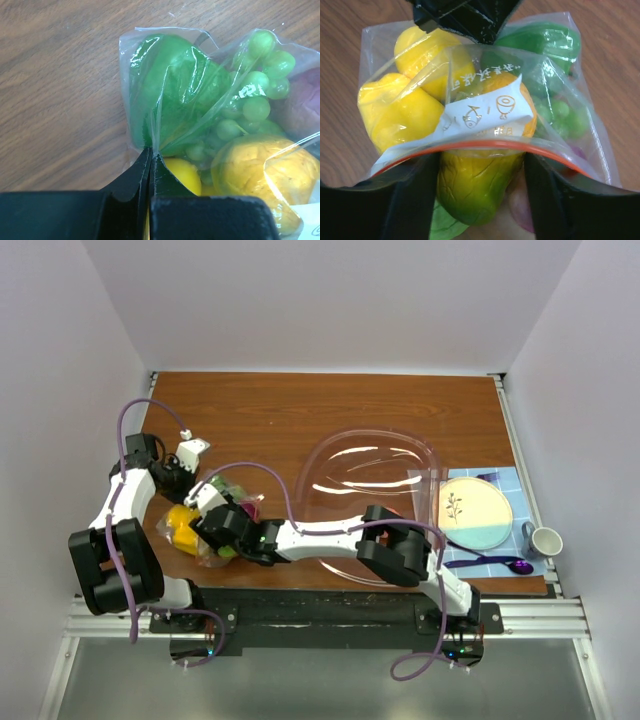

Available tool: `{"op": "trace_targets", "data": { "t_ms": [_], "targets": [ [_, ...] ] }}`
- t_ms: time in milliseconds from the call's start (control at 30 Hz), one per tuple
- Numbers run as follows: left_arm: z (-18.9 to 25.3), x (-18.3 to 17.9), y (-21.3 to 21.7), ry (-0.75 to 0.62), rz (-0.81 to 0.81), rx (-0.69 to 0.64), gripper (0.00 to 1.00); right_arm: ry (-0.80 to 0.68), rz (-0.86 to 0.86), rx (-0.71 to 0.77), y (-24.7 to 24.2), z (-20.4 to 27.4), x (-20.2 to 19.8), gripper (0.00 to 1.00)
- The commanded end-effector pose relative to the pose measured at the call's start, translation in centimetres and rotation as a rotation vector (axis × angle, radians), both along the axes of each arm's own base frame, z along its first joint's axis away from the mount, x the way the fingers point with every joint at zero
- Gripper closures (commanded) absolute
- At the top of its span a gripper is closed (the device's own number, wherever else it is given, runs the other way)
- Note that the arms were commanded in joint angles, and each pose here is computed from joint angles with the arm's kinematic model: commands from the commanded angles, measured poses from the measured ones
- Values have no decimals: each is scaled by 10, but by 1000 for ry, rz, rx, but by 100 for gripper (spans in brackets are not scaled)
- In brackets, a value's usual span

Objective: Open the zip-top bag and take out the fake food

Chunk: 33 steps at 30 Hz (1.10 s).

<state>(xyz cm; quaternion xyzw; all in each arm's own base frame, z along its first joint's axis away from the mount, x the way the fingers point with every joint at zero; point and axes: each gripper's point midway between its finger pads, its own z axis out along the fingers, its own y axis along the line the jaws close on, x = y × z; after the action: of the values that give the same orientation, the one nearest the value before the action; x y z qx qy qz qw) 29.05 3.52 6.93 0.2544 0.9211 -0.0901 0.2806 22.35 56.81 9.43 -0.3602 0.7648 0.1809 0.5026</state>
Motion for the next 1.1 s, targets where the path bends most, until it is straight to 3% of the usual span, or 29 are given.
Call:
{"op": "trace_targets", "data": {
  "t_ms": [0,100,200,533,633,800,1000,1033,1067],
  "targets": [
    [8,4,-3,-24,-15,-13,100,15,-2,39,-10,15,-2,67],
    [8,6,0,-29,-8,-3,100,6,-5,50,-12,25,-1,92],
    [8,9,3,-37,4,16,100,15,14,80,-15,45,-8,100],
    [1,23,16,-39,71,45,100,136,98,148,-86,93,-56,100],
    [-1,24,16,-31,75,34,100,159,95,88,-119,76,-66,100],
    [0,25,13,-29,75,21,100,2,-152,114,-197,120,-36,100],
    [0,22,8,-18,72,-6,100,-30,-463,17,-286,99,23,100],
    [3,23,8,-23,72,-5,100,-22,-477,-14,-295,87,29,98],
    [3,23,8,-20,73,-7,100,-23,-476,-24,-296,84,30,74]
  ]
}}
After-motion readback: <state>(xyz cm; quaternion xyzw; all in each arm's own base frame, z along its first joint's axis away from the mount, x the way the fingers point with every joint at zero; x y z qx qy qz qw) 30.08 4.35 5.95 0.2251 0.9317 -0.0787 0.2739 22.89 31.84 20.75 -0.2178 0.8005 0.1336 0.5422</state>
